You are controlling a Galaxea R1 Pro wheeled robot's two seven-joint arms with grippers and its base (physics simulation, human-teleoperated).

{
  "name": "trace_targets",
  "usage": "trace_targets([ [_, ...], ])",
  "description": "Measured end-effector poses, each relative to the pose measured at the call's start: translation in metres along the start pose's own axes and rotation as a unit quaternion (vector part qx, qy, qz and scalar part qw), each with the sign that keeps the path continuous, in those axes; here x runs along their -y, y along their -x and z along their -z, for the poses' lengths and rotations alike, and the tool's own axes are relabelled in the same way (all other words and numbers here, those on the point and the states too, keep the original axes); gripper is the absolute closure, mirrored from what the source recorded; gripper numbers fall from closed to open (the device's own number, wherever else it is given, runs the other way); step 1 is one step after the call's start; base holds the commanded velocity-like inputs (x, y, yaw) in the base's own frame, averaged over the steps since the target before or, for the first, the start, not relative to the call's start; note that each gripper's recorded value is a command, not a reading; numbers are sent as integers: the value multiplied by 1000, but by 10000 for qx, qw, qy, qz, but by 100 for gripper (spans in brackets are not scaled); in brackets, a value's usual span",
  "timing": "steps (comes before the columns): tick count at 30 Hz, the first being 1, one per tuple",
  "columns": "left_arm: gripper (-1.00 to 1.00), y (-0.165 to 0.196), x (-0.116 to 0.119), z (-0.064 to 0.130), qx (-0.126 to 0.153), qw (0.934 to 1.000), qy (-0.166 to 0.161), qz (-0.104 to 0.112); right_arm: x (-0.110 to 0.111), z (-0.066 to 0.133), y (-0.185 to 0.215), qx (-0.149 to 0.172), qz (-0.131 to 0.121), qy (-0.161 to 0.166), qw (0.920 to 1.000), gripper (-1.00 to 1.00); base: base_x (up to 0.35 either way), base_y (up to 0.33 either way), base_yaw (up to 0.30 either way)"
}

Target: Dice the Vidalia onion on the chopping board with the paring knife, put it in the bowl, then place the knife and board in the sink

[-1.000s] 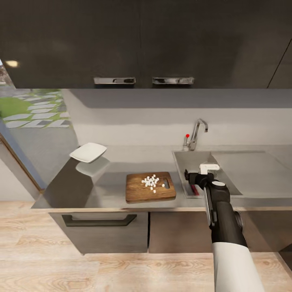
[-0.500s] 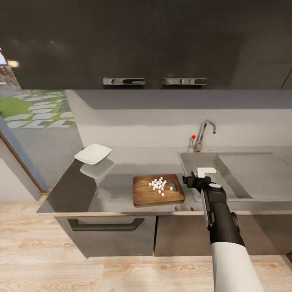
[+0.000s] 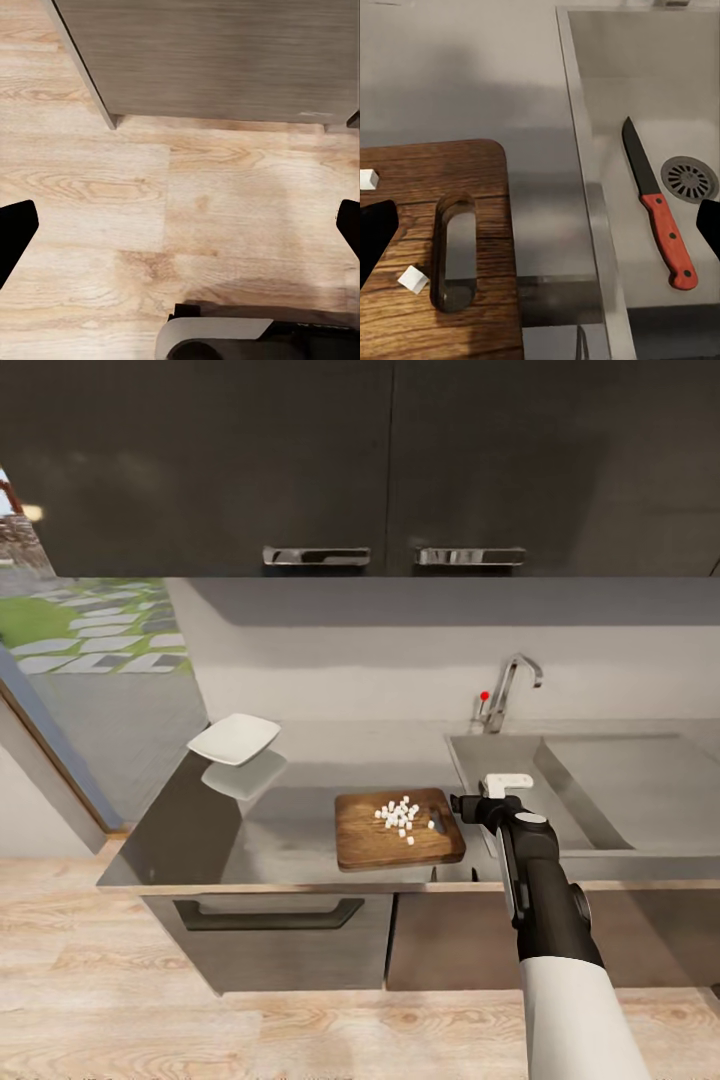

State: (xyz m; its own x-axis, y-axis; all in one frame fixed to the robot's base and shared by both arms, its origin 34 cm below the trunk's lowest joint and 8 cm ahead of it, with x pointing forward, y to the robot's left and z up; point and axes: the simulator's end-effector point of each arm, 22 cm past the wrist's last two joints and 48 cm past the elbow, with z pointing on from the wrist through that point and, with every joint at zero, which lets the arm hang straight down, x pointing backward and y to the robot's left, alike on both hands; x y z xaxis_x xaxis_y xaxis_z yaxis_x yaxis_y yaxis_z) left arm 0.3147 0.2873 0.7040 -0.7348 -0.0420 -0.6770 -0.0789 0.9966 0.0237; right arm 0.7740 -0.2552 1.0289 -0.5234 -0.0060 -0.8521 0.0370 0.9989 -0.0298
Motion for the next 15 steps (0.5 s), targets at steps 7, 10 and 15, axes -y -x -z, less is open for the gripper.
trace_targets([
  [7, -100, -10, 5, 2, -117, 9999, -19, 27, 0, -4, -5, -52, 2, 5, 10000, -100, 23, -84, 0],
  [10, -100, -12, 6, 3, -142, 9999, -21, 27, -1, -5, -8, -74, 2, 6, 10000, -100, 1, -71, 0],
  [15, -100, -14, 5, 3, -170, 9999, -19, 23, -1, -8, -12, -110, 4, 7, 9999, -100, 0, -28, 0],
])
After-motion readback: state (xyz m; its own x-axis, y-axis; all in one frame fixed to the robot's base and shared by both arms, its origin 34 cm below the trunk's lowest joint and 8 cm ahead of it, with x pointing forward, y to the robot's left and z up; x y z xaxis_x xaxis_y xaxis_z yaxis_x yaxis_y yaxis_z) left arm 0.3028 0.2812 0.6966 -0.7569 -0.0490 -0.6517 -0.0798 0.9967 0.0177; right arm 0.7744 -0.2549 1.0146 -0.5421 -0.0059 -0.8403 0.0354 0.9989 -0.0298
